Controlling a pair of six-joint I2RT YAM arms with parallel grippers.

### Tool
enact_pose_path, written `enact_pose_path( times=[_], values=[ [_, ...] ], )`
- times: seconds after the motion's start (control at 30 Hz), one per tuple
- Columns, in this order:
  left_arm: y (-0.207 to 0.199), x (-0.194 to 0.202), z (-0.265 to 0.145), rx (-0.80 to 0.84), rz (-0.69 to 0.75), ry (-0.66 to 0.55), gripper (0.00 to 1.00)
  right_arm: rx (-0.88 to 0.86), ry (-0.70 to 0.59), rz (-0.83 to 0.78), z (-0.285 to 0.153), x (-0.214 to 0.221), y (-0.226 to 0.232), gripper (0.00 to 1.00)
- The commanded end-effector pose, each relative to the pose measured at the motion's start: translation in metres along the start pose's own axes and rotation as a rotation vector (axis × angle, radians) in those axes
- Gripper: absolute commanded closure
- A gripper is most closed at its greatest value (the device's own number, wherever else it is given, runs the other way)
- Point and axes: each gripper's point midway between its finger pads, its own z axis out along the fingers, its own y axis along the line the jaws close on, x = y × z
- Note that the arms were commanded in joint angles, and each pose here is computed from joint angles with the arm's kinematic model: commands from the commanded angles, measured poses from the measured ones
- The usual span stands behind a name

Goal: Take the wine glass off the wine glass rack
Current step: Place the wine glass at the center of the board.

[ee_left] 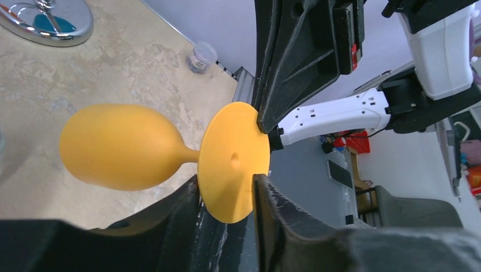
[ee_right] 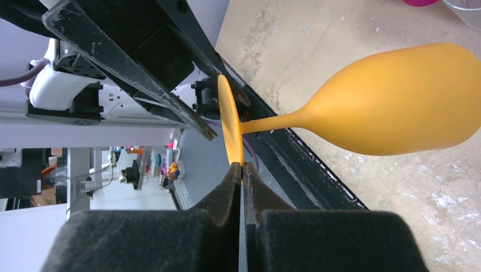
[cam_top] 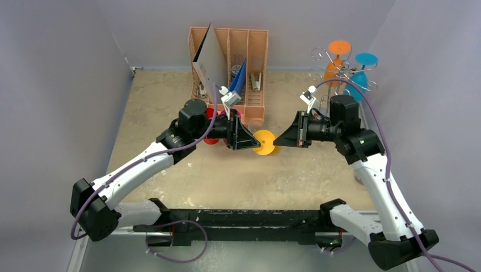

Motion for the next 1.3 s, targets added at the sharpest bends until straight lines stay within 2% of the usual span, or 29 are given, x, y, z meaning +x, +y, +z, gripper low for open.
enact_pose_path(
  times=[0.0,0.1,0.2,0.33,0.53,0.67,0.73,0.8,0.93,1.0,1.07,1.1,1.13,1.17,1.27],
  values=[
    [-0.016,-0.018,-0.001,0.04,0.063,-0.044,0.71,-0.038,-0.034,-0.058,0.001,-0.011,0.013,1.0],
    [-0.016,-0.017,-0.002,0.041,0.065,-0.045,0.87,-0.038,-0.03,-0.059,0.004,-0.011,0.012,1.0],
    [-0.017,-0.016,-0.001,0.048,0.065,-0.039,1.0,-0.038,-0.036,-0.058,0.006,-0.011,0.009,1.0],
    [-0.019,-0.015,-0.002,0.062,0.066,-0.033,1.0,-0.051,-0.032,-0.065,0.008,-0.011,0.012,1.0],
    [-0.033,-0.014,-0.001,0.146,0.066,-0.012,1.0,-0.091,-0.026,-0.083,0.009,-0.009,0.019,0.76],
    [-0.041,-0.015,-0.002,0.184,0.072,-0.009,1.0,-0.119,-0.021,-0.089,0.011,-0.01,0.024,0.7],
    [-0.043,-0.015,-0.003,0.187,0.071,-0.009,1.0,-0.125,-0.017,-0.093,0.013,-0.009,0.025,0.72],
    [-0.043,-0.014,-0.004,0.186,0.069,-0.009,1.0,-0.138,0.0,-0.099,0.014,-0.007,0.028,0.8],
    [-0.043,-0.013,-0.006,0.181,0.068,-0.014,1.0,-0.153,0.039,-0.11,0.019,0.0,0.032,0.9],
    [-0.042,-0.014,-0.006,0.169,0.061,-0.015,1.0,-0.135,0.04,-0.121,0.021,0.002,0.032,0.99],
    [-0.041,-0.012,-0.007,0.159,0.053,-0.01,1.0,-0.118,0.029,-0.124,0.022,0.0,0.03,1.0],
    [-0.039,-0.01,-0.008,0.15,0.046,-0.005,0.99,-0.108,0.019,-0.124,0.023,-0.001,0.029,1.0],
    [-0.039,-0.009,-0.008,0.143,0.043,-0.002,0.93,-0.101,0.006,-0.125,0.023,-0.003,0.028,1.0],
    [-0.037,-0.007,-0.009,0.135,0.039,0.0,0.83,-0.1,-0.005,-0.127,0.023,-0.005,0.029,1.0],
    [-0.034,0.0,-0.012,0.115,0.029,0.019,0.69,-0.093,-0.036,-0.125,0.025,-0.01,0.027,1.0]
  ],
)
